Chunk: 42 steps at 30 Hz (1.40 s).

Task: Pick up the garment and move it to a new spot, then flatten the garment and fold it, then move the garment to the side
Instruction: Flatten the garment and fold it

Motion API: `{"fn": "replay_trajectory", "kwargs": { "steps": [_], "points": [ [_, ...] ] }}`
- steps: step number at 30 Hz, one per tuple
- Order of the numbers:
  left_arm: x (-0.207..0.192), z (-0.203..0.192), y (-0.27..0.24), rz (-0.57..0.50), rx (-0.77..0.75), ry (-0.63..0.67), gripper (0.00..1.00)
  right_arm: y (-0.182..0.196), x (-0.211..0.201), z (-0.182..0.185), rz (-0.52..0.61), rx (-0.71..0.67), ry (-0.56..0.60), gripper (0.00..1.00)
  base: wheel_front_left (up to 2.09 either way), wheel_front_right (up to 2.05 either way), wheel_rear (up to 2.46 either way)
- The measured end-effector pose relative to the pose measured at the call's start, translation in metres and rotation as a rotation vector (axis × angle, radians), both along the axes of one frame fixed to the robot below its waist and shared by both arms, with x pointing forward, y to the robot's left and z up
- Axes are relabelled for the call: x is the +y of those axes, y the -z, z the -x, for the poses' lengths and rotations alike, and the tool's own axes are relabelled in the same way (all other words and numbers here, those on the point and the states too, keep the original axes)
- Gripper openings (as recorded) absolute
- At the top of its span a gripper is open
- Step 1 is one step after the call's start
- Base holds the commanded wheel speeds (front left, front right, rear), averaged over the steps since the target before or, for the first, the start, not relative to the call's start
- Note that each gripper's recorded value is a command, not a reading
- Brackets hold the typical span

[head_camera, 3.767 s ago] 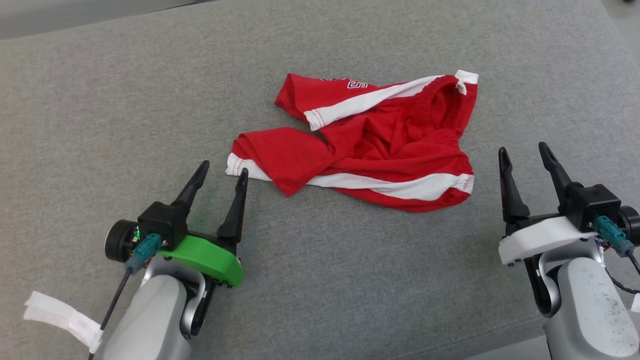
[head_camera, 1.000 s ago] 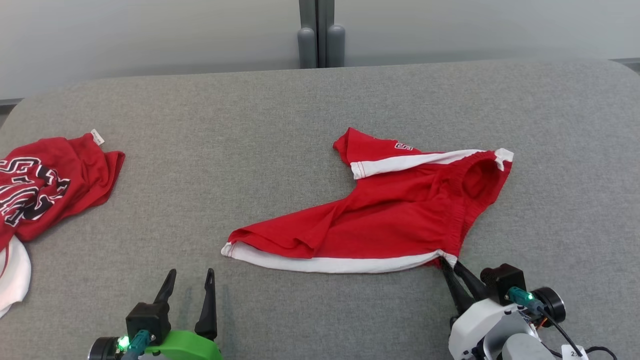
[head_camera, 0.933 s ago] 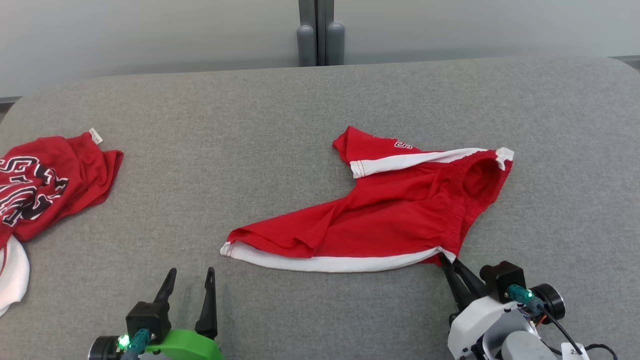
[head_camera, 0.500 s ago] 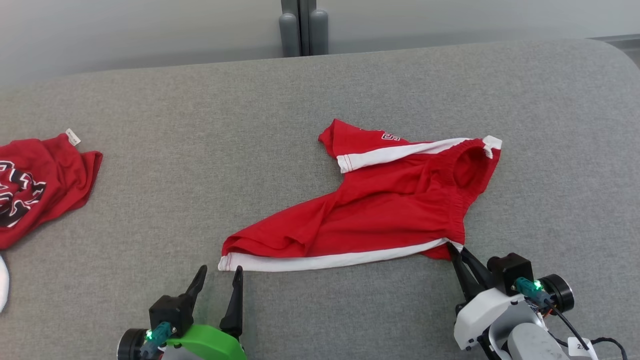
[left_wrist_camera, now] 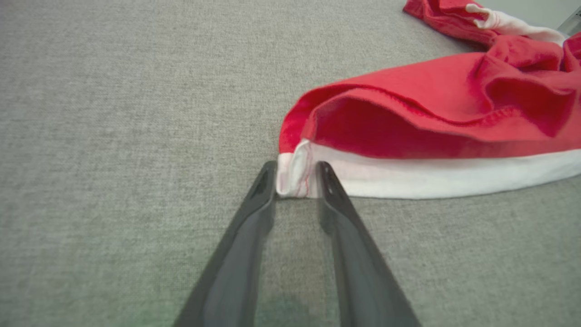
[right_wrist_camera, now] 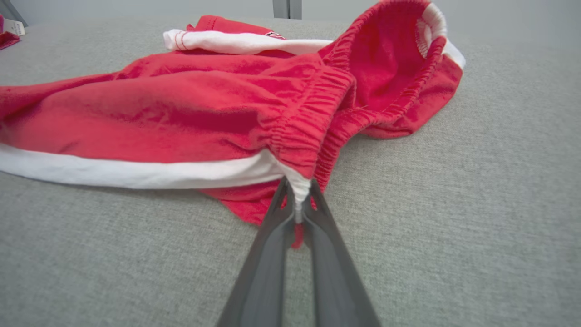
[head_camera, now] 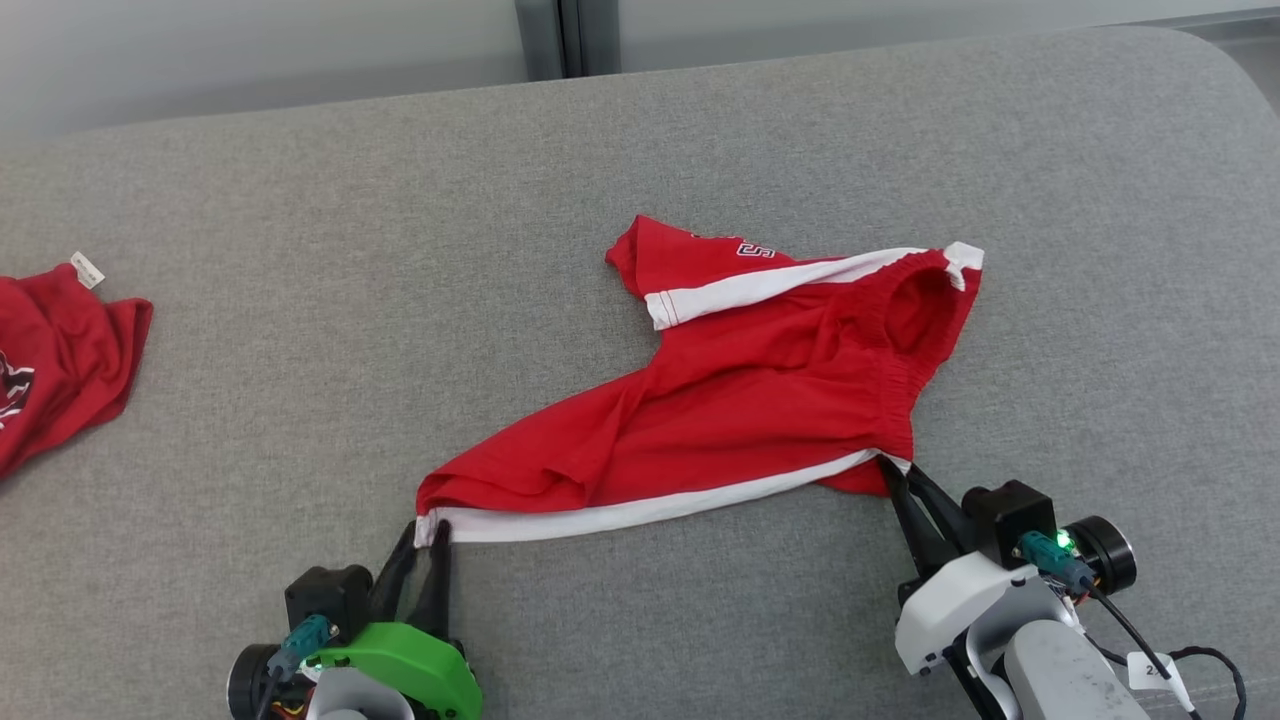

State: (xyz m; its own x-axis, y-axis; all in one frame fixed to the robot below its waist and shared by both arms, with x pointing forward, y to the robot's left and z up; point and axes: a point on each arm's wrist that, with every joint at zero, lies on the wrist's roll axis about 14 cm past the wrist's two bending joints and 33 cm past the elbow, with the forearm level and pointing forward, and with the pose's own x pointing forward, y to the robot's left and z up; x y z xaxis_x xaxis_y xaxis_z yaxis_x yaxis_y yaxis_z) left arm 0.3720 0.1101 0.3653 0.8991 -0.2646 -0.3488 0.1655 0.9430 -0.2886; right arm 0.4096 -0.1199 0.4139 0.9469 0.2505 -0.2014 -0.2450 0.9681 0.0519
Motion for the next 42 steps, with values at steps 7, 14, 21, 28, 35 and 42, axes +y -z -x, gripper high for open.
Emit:
{"fn": "replay_trajectory", "kwargs": {
  "steps": [7,14,21,28,35,42],
  "points": [
    [0.000,-0.006,-0.016,0.012,-0.049,-0.001,0.00,-0.018,-0.001,-0.005,-0.015,-0.054,0.010,0.00,0.00,0.00,0.00],
    [0.000,-0.026,-0.089,0.058,-0.281,0.000,0.00,-0.088,-0.006,-0.019,-0.057,-0.260,0.035,0.00,0.00,0.00,0.00],
    [0.001,-0.043,-0.190,0.023,-0.582,0.076,0.00,-0.204,-0.012,-0.025,-0.047,-0.594,0.021,0.00,0.00,0.00,0.00],
    [0.014,-0.059,-0.312,-0.082,-0.857,0.162,0.00,-0.314,-0.024,-0.013,0.051,-0.889,-0.032,0.00,0.00,0.00,0.00],
    [0.029,-0.086,-0.358,-0.192,-0.878,0.171,0.00,-0.366,-0.017,-0.025,0.144,-0.974,-0.069,0.00,0.00,0.00,0.00],
    [0.045,-0.144,-0.355,-0.153,-0.837,0.114,0.00,-0.357,0.004,-0.092,0.241,-0.928,-0.093,0.00,0.00,0.00,0.00]
  ]
}}
